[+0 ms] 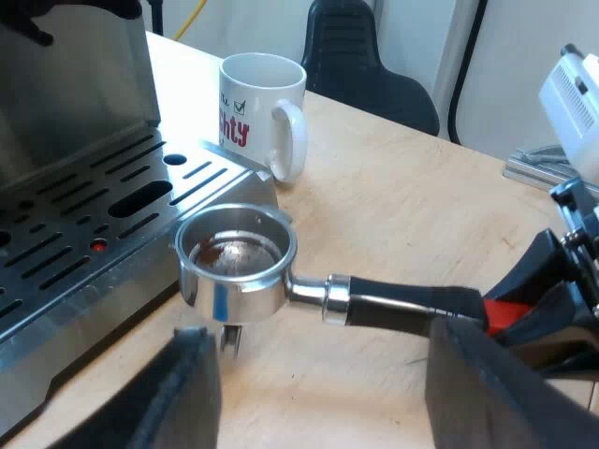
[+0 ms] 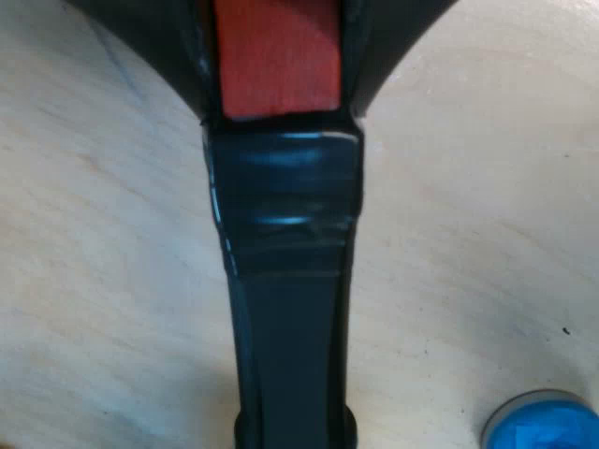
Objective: Grind coffee beans and then tamp
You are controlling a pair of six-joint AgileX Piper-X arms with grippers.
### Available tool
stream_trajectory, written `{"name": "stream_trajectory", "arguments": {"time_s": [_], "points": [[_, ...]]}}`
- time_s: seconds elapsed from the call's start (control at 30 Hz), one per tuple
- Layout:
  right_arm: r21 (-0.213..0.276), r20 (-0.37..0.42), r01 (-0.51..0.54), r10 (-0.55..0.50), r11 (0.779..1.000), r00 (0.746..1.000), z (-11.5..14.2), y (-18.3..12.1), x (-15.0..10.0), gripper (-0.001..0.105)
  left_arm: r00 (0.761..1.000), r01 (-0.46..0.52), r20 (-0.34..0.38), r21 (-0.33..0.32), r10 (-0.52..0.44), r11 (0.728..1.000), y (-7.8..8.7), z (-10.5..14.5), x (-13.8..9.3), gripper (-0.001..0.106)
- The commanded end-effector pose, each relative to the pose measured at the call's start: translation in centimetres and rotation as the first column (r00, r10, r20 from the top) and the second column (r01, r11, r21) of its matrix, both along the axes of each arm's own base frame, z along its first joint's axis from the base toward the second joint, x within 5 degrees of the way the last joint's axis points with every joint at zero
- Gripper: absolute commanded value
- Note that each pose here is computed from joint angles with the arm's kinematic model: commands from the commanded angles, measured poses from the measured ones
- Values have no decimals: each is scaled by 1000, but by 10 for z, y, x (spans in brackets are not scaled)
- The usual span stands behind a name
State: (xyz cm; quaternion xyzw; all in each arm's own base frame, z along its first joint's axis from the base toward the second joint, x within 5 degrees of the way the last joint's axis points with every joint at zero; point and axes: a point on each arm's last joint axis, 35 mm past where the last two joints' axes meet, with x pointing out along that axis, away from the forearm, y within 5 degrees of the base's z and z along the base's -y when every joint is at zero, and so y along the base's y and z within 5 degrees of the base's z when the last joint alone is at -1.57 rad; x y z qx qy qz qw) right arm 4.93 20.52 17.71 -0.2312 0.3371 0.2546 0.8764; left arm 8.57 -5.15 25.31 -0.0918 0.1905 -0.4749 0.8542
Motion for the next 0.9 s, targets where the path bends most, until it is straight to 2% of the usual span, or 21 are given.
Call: {"name": "stream_trajectory", "arguments": {"time_s": [0.03,0.17,0.5,0.6,0.77,0.9], "points": [[54,33,16,-18,998,999,-4,-2,4,0,1000,7,18,-14,-7,1000,0,6,-1,51],[89,0,41,-41,995,999,-13,-7,12,0,1000,7,18,-14,-7,1000,0,6,-1,51],[92,0,148,-149,985,989,-14,-15,33,0,1000,7,18,-14,-7,1000,0,6,-1,51],[81,-2,148,-149,986,989,-16,-15,33,0,1000,7,18,-14,-7,1000,0,6,-1,51],[27,-30,139,-138,990,990,-30,-12,34,0,1000,7,18,-14,-7,1000,0,6,-1,51],[47,-39,132,-130,990,991,-34,-6,35,0,1000,7,18,-14,-7,1000,0,6,-1,51]]}}
